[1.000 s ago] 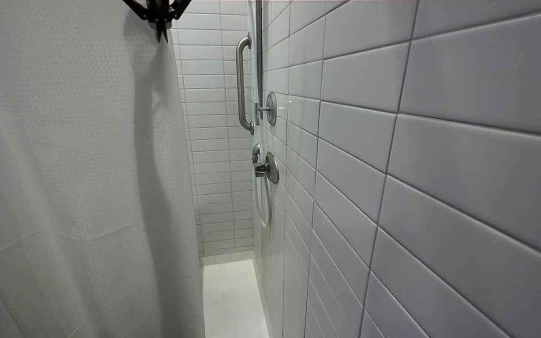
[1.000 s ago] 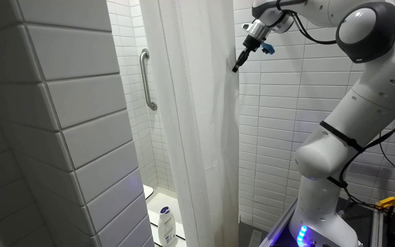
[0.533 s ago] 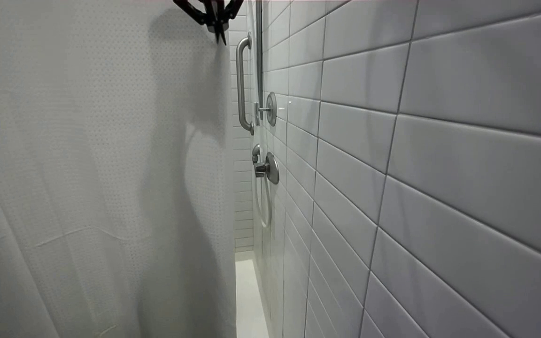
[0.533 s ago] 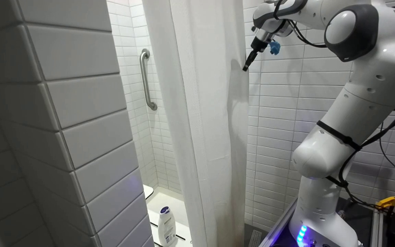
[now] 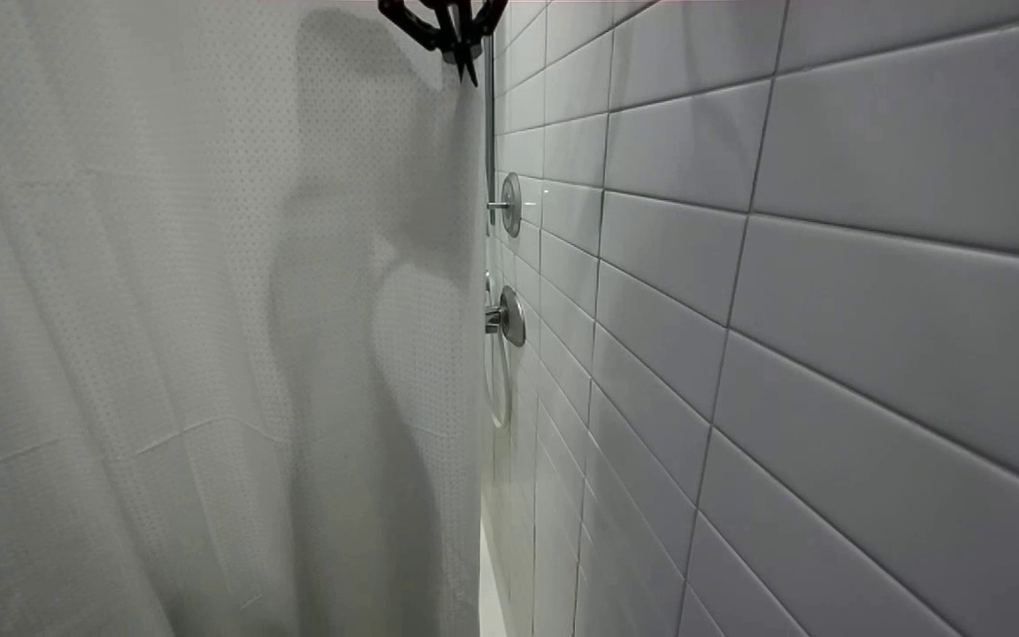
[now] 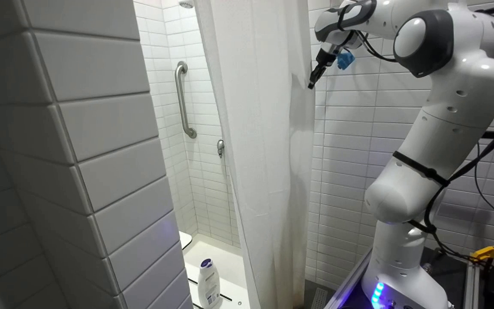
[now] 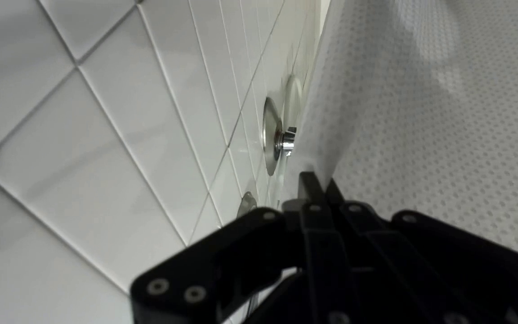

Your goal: Close the curtain railing

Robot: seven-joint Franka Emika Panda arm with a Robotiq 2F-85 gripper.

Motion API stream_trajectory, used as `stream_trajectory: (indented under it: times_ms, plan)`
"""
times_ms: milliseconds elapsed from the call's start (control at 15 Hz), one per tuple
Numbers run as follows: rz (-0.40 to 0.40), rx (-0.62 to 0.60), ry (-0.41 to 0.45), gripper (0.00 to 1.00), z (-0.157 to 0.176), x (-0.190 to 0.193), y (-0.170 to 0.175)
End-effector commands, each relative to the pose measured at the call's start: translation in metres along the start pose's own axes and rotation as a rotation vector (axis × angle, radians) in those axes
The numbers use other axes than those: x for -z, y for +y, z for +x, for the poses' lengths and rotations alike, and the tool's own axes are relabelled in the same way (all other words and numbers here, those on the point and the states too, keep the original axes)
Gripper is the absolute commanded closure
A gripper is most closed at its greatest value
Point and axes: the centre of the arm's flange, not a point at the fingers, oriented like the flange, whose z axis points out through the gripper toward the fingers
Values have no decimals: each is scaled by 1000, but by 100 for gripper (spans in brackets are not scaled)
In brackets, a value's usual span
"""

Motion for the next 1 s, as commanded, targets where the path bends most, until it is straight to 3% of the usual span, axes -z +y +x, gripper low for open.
stream_trajectory:
  times_ms: [0,467,533,667,933]
  plan:
    - [-49,-87,-113,100,-14,-32,17]
    - [-85,-159,-142,100,-16,-41,25]
    - [-81,-162,-141,73,-16,-40,24]
    - [-56,-160,-152,70,-20,-43,19]
    - [-14,-175,-219,43,-40,-68,16]
